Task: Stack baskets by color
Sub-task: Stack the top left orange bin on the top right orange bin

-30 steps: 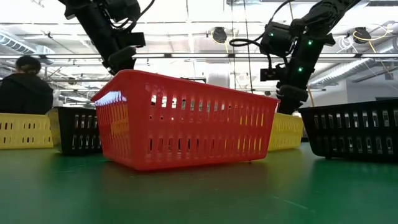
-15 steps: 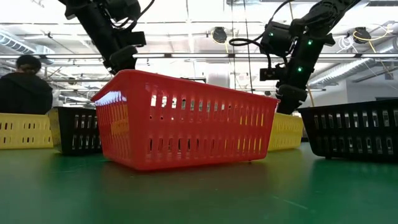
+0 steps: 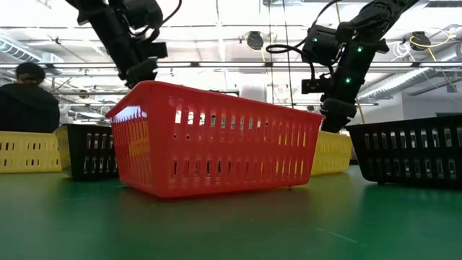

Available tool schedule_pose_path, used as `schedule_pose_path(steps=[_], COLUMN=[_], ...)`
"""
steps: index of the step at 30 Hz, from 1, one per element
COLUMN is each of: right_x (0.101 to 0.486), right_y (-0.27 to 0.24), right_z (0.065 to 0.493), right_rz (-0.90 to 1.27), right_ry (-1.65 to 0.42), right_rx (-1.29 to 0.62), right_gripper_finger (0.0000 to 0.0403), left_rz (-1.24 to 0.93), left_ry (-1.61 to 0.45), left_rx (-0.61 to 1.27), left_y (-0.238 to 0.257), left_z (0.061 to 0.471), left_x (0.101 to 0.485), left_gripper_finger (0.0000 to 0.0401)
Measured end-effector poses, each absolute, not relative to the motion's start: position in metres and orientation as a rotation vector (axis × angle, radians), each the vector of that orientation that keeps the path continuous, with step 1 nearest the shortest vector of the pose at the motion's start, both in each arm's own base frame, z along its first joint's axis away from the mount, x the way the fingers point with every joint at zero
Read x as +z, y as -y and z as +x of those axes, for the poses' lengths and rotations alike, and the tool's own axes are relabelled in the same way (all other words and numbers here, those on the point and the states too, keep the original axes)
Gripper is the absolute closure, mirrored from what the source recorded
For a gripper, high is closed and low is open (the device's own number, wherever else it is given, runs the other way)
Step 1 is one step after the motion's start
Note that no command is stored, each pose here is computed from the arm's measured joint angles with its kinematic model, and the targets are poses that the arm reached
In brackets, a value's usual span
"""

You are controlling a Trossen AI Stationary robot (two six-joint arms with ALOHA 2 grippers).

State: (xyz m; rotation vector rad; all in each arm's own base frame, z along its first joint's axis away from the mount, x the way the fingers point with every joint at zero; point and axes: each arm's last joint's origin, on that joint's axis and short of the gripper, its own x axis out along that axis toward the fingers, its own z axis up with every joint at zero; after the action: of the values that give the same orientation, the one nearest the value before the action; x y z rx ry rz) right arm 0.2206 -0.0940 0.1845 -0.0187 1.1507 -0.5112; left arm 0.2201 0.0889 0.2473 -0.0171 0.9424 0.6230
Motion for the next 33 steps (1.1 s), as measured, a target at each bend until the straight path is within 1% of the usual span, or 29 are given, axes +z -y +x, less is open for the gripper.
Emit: schedule_pose_path(steps=[5,10,13,16,24,33], right_x=[0.184,0.184,0.184,0.184,0.184,0.184], right_y=[0.094,0.094,0.094,0.094,0.093,0.093], right_z=[0.221,0.221,0.221,0.221,0.220,0.219], right_rz=[-0.018,-0.018,-0.015,-0.015,-0.014,-0.011], right_ry=[-1.151,-1.151,-1.150,-1.150,-1.163,-1.165], right_rx=[-0.511,-0.511,-0.513,-0.513,-0.511,-0.512], right_gripper_finger=[0.0135,0.0135,0.0135,0.0135,0.0135,0.0136], left_rz=[-0.054,-0.161,-0.180,-0.202,-0.196,-0.196], left_ry=[-1.021,-1.102,-1.147,-1.135,-1.086,-1.219], left_rx=[0.640,0.652,0.652,0.646,0.622,0.644], left_y=[-0.096,-0.106,-0.112,-0.116,-0.122,-0.129], left_z=[0.212,0.211,0.217,0.227,0.254,0.269], left_x=[0.242,0.227,0.215,0.207,0.214,0.186], left_gripper_finger=[0.0162,0.0162,0.0162,0.0162,0.0162,0.0162])
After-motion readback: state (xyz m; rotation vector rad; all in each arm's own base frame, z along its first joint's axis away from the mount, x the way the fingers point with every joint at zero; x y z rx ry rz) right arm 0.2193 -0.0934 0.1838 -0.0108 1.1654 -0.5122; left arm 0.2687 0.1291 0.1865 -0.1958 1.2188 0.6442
